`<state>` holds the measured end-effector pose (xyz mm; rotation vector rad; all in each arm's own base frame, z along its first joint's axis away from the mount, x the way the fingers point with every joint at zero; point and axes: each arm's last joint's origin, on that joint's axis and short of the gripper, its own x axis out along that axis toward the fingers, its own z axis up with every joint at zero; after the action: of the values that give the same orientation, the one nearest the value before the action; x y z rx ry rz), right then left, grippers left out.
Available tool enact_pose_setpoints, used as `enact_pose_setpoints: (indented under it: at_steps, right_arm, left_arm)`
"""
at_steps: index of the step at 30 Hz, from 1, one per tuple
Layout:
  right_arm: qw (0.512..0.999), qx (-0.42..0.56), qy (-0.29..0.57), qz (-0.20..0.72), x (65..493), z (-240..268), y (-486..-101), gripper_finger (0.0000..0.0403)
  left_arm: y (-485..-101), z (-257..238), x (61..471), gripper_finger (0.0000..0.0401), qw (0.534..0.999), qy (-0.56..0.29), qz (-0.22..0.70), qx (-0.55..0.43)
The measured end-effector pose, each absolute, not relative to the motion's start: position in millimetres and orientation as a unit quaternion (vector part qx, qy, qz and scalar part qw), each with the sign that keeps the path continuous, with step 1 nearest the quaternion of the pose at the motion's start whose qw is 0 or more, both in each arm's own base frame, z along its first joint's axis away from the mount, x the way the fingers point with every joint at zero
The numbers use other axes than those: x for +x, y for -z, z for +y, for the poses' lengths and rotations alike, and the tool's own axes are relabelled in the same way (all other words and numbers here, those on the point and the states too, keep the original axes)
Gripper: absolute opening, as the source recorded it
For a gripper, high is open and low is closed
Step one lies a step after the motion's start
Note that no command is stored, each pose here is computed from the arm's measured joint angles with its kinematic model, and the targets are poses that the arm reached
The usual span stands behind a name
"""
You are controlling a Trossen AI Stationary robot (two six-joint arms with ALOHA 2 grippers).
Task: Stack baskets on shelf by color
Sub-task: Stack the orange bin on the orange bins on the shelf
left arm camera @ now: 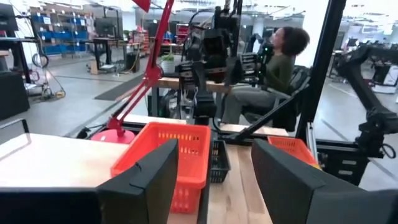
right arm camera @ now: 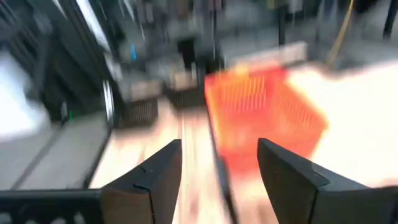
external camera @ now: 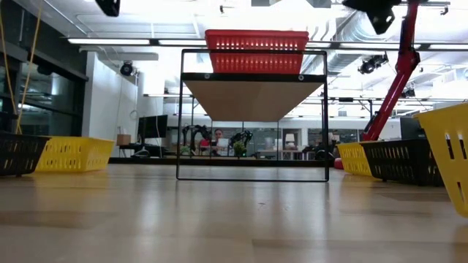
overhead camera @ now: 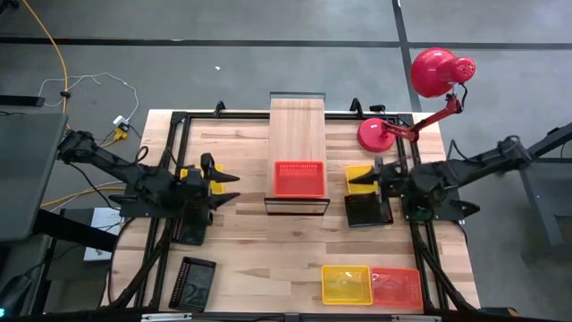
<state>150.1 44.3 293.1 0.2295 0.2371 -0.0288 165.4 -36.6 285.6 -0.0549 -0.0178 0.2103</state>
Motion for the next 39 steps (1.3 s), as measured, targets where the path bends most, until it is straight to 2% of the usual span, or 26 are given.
enact_pose_setpoints:
  at_steps: [4,10,19,23,32,39]
  right_arm:
    - [0.957,0.16,0.015,0.241,155.8,59.7,-297.3,0.0199]
    - [0.903,0.209,0.01,0.376,171.4,88.0,-290.3,0.0199]
    - [0.788,0.285,0.034,0.545,180.0,123.9,-263.5,0.0199]
    - [0.747,0.285,0.056,0.599,177.0,135.6,-249.3,0.0199]
    - [0.693,0.226,0.083,0.679,170.2,151.6,-224.4,0.0199]
    - [0.675,0.21,0.064,0.705,162.4,172.5,-213.7,0.0199]
  left_arm:
    - [-273.2,-36.3,164.2,0.0193,0.994,-0.105,0.006,-0.022]
    - [-259.2,-37.1,167.3,0.0193,0.994,-0.107,0.03,-0.022]
    - [-238.5,-37.6,170.1,0.0193,0.99,-0.12,0.059,-0.05]
    - [-234.3,-37.4,171.6,0.0193,0.987,-0.133,0.066,-0.064]
    - [-226.1,-39.4,179.4,0.0193,0.984,-0.144,0.084,-0.056]
    - [-221.9,-40.4,183.1,0.0193,0.983,-0.148,0.093,-0.053]
